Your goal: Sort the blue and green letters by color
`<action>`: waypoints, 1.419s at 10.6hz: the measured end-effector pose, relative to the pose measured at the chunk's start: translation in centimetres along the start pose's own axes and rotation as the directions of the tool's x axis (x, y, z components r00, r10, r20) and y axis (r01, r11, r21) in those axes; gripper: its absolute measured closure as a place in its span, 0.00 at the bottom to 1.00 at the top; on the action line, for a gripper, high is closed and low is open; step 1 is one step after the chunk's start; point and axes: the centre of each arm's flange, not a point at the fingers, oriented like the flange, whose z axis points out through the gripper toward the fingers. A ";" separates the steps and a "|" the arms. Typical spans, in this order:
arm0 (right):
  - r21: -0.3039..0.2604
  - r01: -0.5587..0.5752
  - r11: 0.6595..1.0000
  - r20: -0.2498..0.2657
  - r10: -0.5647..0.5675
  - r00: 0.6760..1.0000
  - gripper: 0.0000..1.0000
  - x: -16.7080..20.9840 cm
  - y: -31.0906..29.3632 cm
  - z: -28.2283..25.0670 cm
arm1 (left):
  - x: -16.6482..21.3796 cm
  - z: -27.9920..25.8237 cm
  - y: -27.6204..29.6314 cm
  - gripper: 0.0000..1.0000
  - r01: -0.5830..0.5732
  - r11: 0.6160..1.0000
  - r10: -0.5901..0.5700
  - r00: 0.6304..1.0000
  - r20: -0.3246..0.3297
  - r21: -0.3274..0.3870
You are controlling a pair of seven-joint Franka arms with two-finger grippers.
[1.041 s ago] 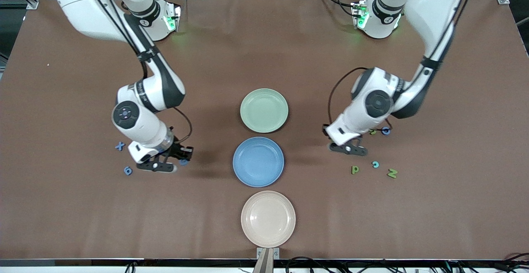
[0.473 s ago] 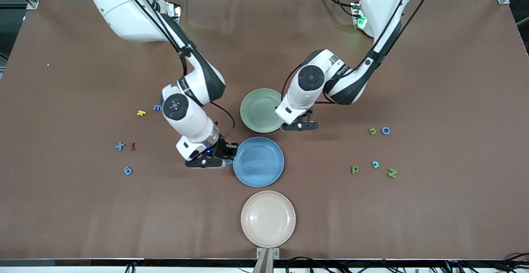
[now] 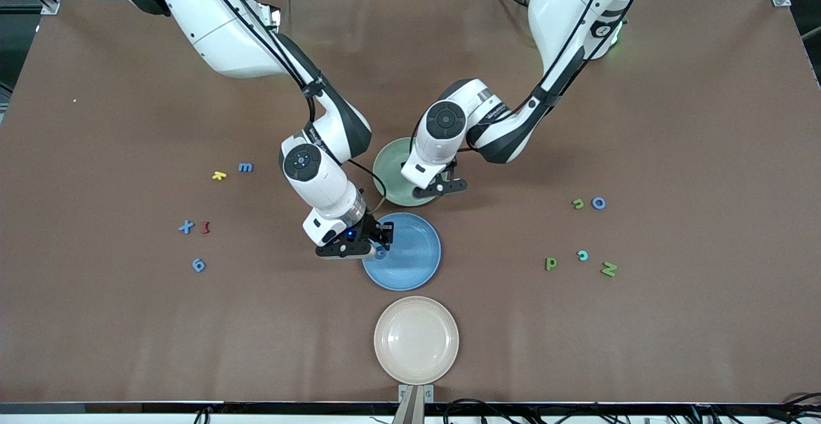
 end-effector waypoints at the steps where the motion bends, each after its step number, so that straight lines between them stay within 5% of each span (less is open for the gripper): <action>1: 0.006 -0.043 0.999 0.003 0.043 0.999 0.37 -0.2 -0.4 -0.1 | 0.3 0.1 0.0 0.53 0.004 1.000 -0.004 1.000 -0.001 0.000; 4: 0.006 -0.076 0.997 0.015 0.076 0.997 0.00 -0.2 -0.9 -0.3 | 2.4 -0.8 -0.7 0.16 0.029 1.000 -0.029 0.999 -0.030 -0.007; 5: -0.013 -0.079 0.997 0.032 0.080 0.996 0.00 0.1 -0.5 -0.4 | 3.8 -1.6 -1.4 0.02 0.025 1.000 -0.025 0.998 -0.056 -0.004; 7: -0.076 -0.081 0.994 0.093 0.088 0.992 0.00 1.6 2.3 -1.5 | 7.5 -4.0 -4.1 0.00 -0.022 1.000 0.022 0.996 -0.086 0.004; 10: -0.137 -0.048 0.989 0.151 0.069 0.986 0.00 5.8 9.5 -4.9 | 12.7 -6.9 -10.5 0.00 -0.139 0.988 0.142 0.989 -0.046 0.074; 15: -0.224 0.135 0.965 0.217 -0.085 0.972 0.00 11.0 25.5 -10.3 | 16.8 -8.4 -19.0 0.00 -0.419 0.901 0.417 0.908 0.041 0.112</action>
